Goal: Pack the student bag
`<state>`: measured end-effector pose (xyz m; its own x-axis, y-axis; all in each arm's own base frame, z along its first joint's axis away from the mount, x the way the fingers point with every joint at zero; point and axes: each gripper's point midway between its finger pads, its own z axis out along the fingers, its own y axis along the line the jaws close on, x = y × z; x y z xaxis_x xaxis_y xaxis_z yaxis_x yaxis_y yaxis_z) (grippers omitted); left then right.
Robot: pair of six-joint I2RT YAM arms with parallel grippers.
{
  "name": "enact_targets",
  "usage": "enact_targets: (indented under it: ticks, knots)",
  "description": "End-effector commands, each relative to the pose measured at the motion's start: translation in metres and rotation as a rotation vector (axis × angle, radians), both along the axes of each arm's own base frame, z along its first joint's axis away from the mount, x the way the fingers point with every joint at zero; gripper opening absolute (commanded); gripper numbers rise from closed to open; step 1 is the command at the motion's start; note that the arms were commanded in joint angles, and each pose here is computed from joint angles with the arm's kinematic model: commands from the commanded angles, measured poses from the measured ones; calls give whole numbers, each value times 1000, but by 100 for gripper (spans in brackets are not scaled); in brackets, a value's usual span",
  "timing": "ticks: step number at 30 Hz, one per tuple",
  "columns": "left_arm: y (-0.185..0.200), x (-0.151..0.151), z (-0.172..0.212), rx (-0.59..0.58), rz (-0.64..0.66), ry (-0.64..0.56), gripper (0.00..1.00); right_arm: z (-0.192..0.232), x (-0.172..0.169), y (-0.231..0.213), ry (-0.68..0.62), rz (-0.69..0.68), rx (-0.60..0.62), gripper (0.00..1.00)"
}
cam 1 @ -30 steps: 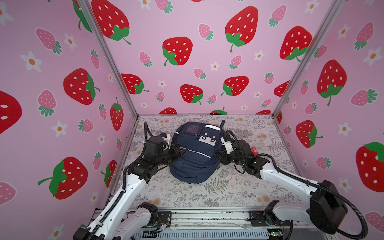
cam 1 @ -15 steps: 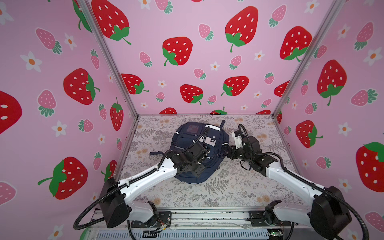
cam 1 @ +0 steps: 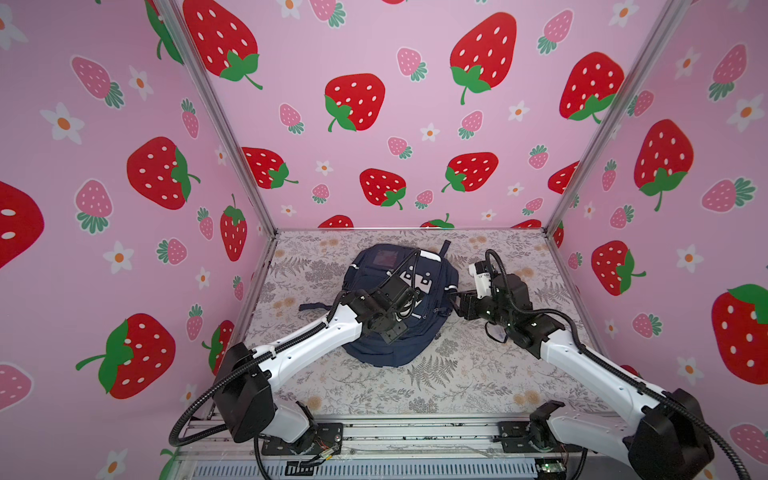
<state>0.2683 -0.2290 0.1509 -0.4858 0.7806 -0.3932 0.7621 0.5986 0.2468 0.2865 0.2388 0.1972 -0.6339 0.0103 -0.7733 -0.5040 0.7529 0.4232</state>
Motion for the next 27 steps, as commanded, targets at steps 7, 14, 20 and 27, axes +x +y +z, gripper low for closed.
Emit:
enact_targets:
  ticks: [7, 14, 20, 27]
  knots:
    - [8, 21, -18, 38, 9, 19, 53, 1, -5, 2, 14, 24, 35, 58]
    - [12, 14, -18, -7, -13, 58, 55, 8, -8, 6, 33, 46, 69, 58]
    - [24, 6, -32, 34, -9, 70, 58, 12, -13, 9, 64, 64, 92, 59]
    - [24, 15, -38, 65, 14, 71, 57, 23, -19, 19, 107, 118, 124, 59]
